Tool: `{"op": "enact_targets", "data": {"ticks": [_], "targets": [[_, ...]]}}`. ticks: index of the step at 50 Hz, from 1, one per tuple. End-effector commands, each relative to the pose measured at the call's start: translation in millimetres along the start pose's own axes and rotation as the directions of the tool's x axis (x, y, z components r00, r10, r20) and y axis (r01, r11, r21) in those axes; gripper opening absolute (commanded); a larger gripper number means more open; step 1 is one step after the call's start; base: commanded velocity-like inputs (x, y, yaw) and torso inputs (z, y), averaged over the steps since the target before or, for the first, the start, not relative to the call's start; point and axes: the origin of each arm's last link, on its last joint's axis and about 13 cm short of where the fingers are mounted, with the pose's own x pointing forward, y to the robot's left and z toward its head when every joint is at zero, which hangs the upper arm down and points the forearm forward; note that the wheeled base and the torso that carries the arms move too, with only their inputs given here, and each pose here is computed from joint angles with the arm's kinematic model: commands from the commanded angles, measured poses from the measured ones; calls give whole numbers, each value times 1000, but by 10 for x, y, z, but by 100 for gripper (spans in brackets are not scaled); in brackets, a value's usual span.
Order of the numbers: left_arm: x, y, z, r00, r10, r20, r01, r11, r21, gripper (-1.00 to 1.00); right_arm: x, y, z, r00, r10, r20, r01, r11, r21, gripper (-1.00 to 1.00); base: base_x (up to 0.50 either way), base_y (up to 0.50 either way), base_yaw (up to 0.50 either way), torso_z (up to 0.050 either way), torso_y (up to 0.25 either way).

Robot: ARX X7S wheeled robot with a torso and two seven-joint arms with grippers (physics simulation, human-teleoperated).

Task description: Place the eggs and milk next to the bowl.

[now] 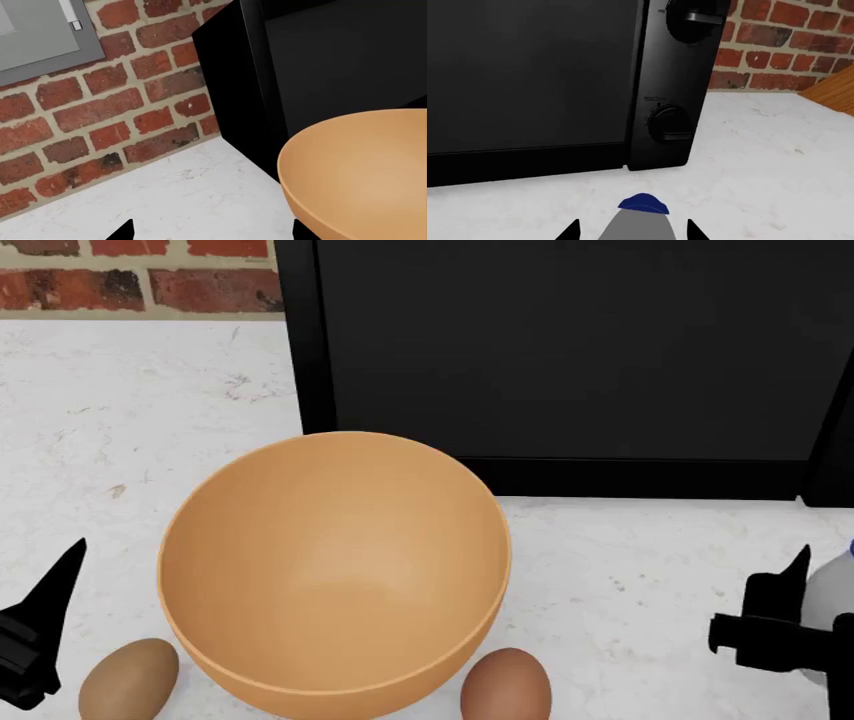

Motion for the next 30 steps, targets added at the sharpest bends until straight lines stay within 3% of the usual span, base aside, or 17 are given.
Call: {"op": "enact_targets", "data": {"ticks": [1,18,30], "targets": [[1,1,0,1000,1,5,-1,1000,-4,100,108,86,192,998,58,37,-56,998,-36,-100,0,0,0,0,0],[-17,7,-2,1000,8,5,-8,1000,-3,100,266,279,325,989,140,54,-136,988,-76,-100,0,0,0,0,0],[-11,16,-16,1000,6,4,-6,1000,1,100,294,311,349,973,222,60,-215,971,-105,-100,0,0,0,0,0]]}}
